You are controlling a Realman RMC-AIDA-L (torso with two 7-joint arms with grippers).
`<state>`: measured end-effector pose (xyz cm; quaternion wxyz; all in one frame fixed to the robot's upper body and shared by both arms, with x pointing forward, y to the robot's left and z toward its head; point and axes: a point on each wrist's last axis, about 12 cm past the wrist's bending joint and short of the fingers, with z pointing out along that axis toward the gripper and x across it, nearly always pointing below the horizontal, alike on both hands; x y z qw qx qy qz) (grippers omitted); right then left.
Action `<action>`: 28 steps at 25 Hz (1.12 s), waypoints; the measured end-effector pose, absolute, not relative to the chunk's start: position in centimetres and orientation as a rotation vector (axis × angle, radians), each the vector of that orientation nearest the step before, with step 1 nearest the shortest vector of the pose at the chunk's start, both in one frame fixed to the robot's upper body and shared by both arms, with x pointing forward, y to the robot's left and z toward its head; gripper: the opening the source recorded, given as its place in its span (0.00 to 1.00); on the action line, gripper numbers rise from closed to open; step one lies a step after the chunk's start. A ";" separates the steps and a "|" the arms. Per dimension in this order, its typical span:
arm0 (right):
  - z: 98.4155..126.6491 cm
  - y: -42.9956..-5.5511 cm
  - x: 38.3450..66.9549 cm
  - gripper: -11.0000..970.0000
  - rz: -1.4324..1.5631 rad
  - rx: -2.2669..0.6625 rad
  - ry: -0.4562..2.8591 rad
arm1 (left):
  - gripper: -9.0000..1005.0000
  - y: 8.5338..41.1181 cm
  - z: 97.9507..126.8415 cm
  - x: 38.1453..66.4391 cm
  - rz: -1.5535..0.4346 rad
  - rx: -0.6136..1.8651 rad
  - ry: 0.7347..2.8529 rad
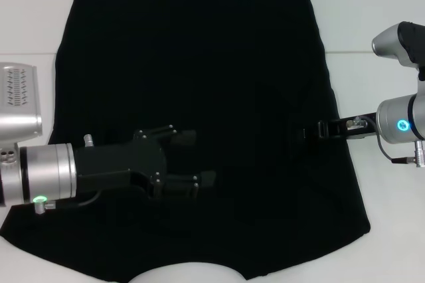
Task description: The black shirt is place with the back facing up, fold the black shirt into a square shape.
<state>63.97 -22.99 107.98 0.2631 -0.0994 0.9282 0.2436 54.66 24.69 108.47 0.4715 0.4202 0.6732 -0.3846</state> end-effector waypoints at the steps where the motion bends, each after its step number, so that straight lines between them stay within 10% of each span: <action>1: 108.0 -23.0 64.0 0.37 0.660 -0.269 2.510 | 0.90 24.7 108.5 54.7 -0.941 1.030 1.649; 16: 107.9 -22.2 64.0 0.05 0.654 -0.314 2.495 | 0.90 24.8 108.4 54.7 -0.934 1.027 1.653; 28: 108.1 -22.2 64.1 0.02 0.659 -0.317 2.488 | 0.90 24.7 108.5 54.7 -0.940 1.029 1.649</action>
